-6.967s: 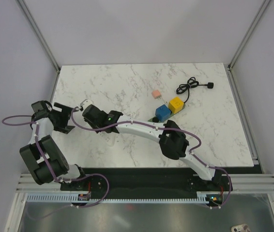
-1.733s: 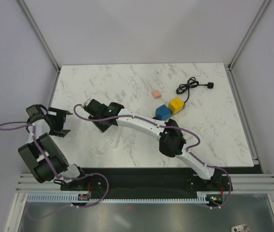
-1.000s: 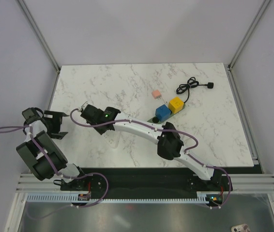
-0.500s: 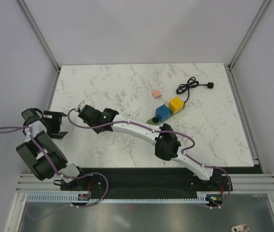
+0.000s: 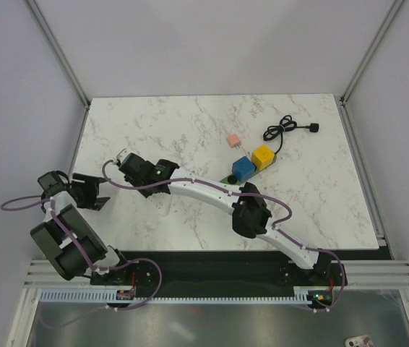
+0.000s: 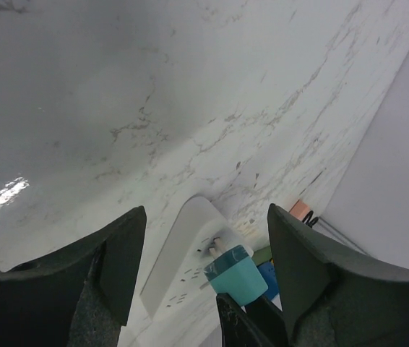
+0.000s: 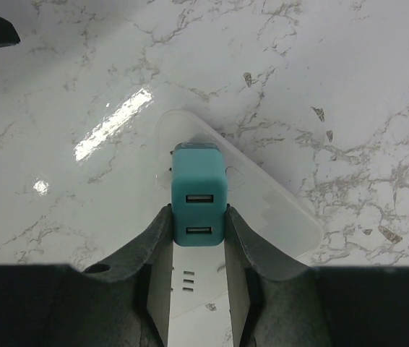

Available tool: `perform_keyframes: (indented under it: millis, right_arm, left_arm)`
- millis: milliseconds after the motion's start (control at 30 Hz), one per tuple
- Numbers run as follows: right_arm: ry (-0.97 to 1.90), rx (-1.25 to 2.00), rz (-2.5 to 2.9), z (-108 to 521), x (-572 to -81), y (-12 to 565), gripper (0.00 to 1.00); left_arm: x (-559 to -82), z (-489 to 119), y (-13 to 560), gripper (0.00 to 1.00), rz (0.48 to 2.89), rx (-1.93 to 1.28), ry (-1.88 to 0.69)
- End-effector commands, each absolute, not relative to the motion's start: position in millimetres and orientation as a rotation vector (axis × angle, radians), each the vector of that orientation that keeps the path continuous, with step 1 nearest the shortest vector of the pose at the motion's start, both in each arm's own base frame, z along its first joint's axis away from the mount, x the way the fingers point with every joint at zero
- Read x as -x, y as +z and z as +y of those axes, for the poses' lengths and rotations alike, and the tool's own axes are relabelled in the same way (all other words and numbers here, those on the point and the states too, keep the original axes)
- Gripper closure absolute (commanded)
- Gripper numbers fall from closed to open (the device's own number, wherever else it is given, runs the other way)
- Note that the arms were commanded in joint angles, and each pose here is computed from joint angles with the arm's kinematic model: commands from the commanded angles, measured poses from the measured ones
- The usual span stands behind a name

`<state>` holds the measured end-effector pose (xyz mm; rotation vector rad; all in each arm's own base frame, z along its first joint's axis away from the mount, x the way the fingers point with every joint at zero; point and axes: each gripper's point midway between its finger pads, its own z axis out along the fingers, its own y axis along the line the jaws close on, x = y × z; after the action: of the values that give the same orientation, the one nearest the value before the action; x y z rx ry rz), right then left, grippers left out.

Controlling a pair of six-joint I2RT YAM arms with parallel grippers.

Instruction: Insert the plug

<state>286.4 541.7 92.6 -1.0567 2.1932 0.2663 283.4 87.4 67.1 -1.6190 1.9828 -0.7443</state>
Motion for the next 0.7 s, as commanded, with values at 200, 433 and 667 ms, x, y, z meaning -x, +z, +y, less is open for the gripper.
perform_keyframes:
  millis: [200,433,667]
  right_arm:
    - [0.315,1.151,2.235,536,-276,65,0.72]
    - [0.340,1.138,2.189,545,-281,73,0.94]
    - [0.289,1.133,2.228,535,-282,67,1.00]
  left_arm:
    - [-286,63,84,0.27,1.994,1.406,-0.916]
    - [-283,61,70,0.30,2.012,1.449,-0.911]
    - [-305,44,63,0.67,2.090,1.414,-0.890]
